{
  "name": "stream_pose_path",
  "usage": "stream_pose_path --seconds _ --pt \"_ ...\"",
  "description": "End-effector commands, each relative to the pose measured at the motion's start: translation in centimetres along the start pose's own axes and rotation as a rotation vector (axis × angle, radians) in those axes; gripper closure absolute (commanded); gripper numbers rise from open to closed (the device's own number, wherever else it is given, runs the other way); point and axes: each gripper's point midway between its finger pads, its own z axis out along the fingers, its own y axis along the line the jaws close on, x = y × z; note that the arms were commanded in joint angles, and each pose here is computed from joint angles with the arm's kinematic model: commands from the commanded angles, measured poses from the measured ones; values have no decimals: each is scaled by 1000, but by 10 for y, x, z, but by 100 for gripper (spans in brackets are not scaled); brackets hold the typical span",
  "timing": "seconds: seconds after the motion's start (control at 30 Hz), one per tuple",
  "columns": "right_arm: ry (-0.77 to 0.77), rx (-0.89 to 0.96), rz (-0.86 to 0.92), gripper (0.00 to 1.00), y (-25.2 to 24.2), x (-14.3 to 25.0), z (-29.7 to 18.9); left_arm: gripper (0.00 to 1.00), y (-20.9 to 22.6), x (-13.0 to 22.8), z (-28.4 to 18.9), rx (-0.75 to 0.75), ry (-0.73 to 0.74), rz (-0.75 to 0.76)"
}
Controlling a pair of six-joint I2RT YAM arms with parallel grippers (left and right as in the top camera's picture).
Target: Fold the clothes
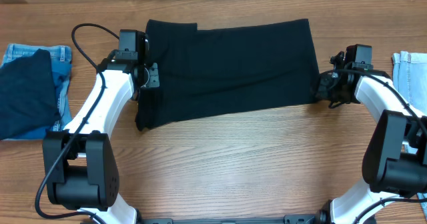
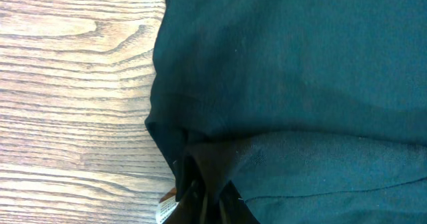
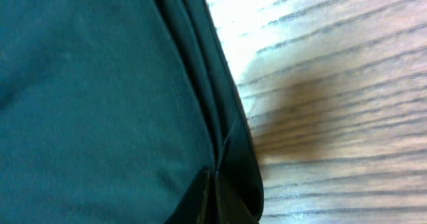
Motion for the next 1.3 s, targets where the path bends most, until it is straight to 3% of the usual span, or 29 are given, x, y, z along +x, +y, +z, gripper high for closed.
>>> stream_pose_path --seconds 0.0,0.4,0.63,0.73,0.87,0.93,1.03,1.1,1.17,1.2,1.23,1.27 --pt "-1 56 7 96 -10 -4 -5 94 5 3 6 -13 20 -21" --pt "146 293 13 96 -50 33 -15 94 6 6 6 -18 31 -20" --pt "219 313 30 91 -53 51 -19 91 6 7 6 -17 38 -20" --pt "245 317 32 91 -54 58 -21 82 6 8 6 -16 39 -19" --pt "265 322 55 87 -54 63 -23 57 5 -1 6 -10 2 -22" --pt "265 323 62 87 -54 63 -23 48 2 -14 6 -1 -50 -25" --pt "218 322 64 87 -54 52 -20 41 -3 -65 -4 16 -252 63" --pt "188 317 81 88 -53 43 -21 45 -1 -80 -21 14 -262 72" --pt "176 270 84 91 -41 28 -32 78 -12 -69 -54 64 -139 90" --pt "162 225 76 91 -31 16 -40 89 -25 -60 -71 122 -76 107" --pt "143 143 36 91 -15 3 -47 96 -39 -46 -86 182 -9 123" --pt "130 38 2 91 6 -7 -54 96 -50 -32 -93 224 45 139"
